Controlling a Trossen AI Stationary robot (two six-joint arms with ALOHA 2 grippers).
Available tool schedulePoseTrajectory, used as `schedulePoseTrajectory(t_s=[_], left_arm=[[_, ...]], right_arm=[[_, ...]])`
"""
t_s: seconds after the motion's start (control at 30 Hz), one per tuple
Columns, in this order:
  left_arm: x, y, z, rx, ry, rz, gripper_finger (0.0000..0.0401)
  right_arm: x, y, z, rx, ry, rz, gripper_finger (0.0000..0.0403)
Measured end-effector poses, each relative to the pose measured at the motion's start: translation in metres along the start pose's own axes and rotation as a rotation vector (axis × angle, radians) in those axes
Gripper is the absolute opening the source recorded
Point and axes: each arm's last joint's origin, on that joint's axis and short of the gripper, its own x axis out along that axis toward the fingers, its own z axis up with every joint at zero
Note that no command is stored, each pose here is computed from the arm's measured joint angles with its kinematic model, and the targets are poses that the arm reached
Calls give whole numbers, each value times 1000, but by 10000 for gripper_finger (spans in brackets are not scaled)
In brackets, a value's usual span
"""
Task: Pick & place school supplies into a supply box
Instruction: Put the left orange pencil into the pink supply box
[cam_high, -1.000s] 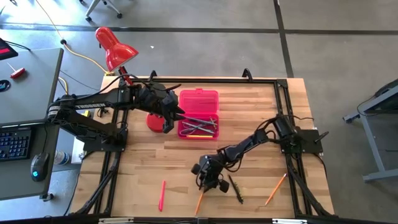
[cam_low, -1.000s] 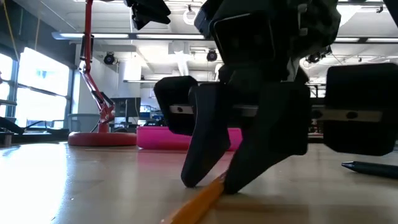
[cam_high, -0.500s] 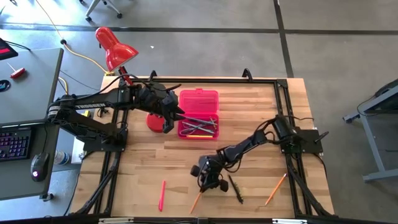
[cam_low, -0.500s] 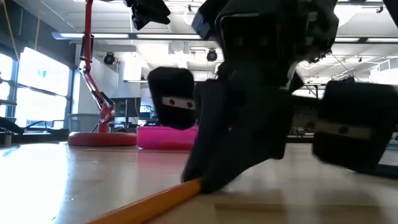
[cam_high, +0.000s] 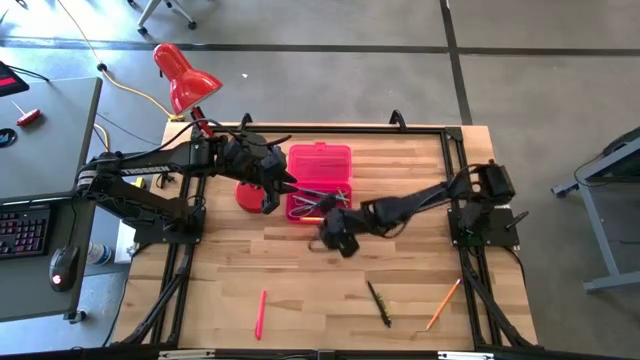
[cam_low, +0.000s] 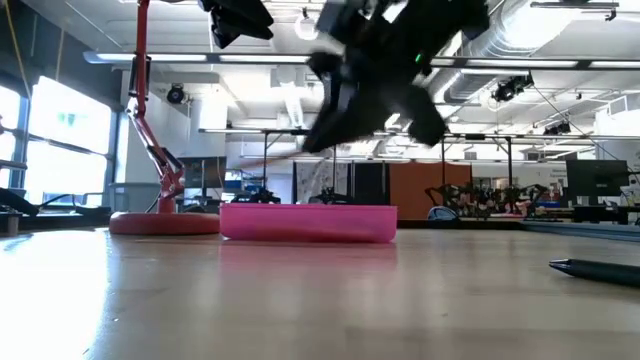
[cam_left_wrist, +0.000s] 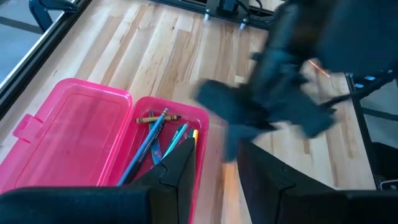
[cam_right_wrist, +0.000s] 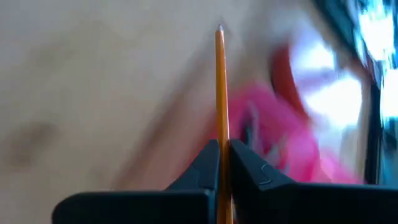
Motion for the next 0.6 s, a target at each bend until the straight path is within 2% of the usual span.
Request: schedulePoseTrajectory(t_s=[0.17,0.23,0.33,0.5,0.6], left_arm=[[0,0,0,0,0,1,149],[0,0,0,0,0,2,149],[0,0,0,-1,3,3,149],[0,0,-1,-2,12,5,149],[0,0,-2,-2,16,6,149]], right_arm=[[13,-31,-28,344,77,-80,4],[22,-37,-40,443,118,-103,4],[35,-40,-55,498,190,-137,3],[49,-39,-67,508,201,-72,9],[52,-38,-68,528,207,-85,23]])
